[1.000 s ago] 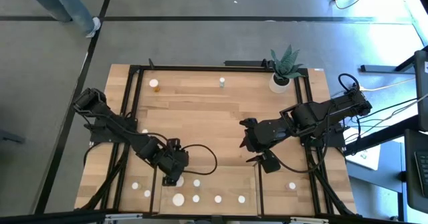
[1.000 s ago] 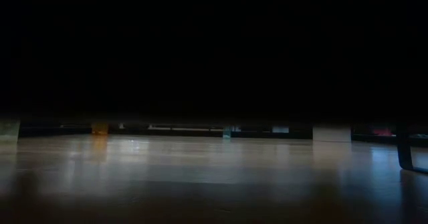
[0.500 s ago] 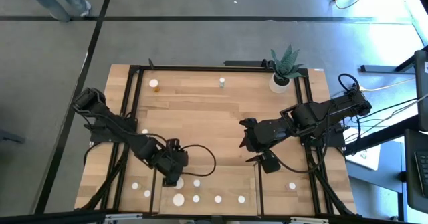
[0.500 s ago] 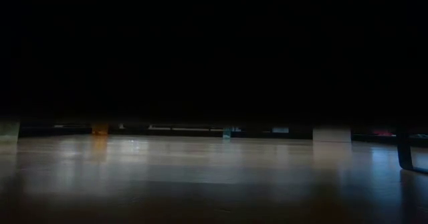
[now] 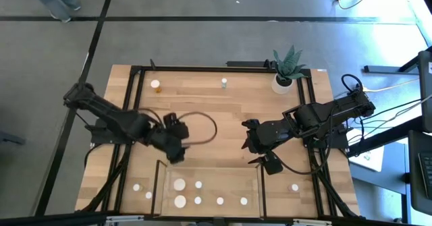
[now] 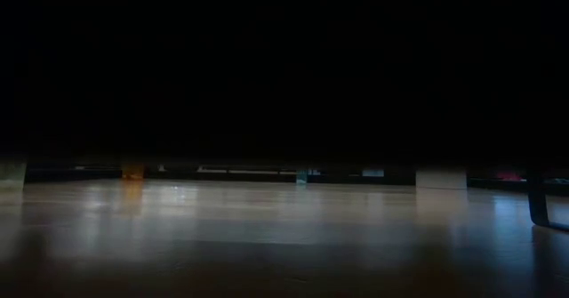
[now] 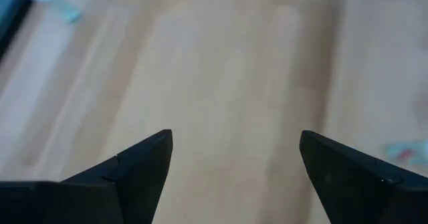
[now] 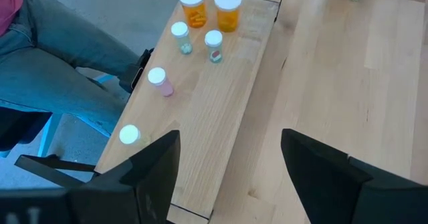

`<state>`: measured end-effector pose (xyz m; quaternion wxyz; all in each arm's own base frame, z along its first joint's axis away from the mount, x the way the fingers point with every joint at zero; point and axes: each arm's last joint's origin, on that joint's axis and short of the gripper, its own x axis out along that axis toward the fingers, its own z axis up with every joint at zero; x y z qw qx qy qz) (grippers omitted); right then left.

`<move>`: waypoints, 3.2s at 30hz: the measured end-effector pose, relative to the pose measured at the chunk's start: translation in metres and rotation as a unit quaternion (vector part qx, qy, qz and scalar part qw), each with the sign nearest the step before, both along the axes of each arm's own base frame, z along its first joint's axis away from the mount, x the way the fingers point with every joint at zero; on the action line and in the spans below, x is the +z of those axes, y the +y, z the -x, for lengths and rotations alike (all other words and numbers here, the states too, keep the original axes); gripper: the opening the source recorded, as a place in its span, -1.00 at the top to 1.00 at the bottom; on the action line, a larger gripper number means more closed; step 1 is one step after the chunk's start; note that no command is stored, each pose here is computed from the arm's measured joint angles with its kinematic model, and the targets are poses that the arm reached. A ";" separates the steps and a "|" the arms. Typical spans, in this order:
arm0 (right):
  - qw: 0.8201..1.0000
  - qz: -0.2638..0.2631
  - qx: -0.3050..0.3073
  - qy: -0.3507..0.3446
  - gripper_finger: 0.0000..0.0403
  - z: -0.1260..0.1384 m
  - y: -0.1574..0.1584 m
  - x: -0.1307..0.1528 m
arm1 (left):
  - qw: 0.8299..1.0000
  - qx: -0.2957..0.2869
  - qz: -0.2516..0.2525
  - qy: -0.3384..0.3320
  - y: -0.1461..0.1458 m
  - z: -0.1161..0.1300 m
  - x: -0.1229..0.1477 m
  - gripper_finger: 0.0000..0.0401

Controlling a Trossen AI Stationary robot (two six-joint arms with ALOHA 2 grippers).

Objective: Pick and place medicine bottles onto shelf by color
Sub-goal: Put the orange pill bottle on the shelf aligned with the other orange pill bottles

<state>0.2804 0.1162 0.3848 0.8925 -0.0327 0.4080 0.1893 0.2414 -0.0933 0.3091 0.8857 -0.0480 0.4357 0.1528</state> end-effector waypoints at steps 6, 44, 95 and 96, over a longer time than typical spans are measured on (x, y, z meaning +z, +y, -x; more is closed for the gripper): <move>1.000 -0.001 0.000 -0.003 -0.30 0.000 0.000 0.000 | 0.992 0.119 0.004 0.042 0.046 0.013 0.005 -0.60; 0.972 0.159 -0.164 -0.055 -0.30 -0.025 -0.087 0.003 | 0.888 0.410 0.102 0.181 0.239 0.089 -0.062 -0.60; 0.956 0.140 -0.248 -0.076 -0.30 -0.031 -0.113 0.006 | 0.868 0.496 0.024 0.023 0.231 0.124 -0.113 -0.60; 0.955 0.142 -0.250 -0.076 -0.30 -0.031 -0.113 0.006 | 0.868 0.495 0.025 0.028 0.232 0.124 -0.114 -0.60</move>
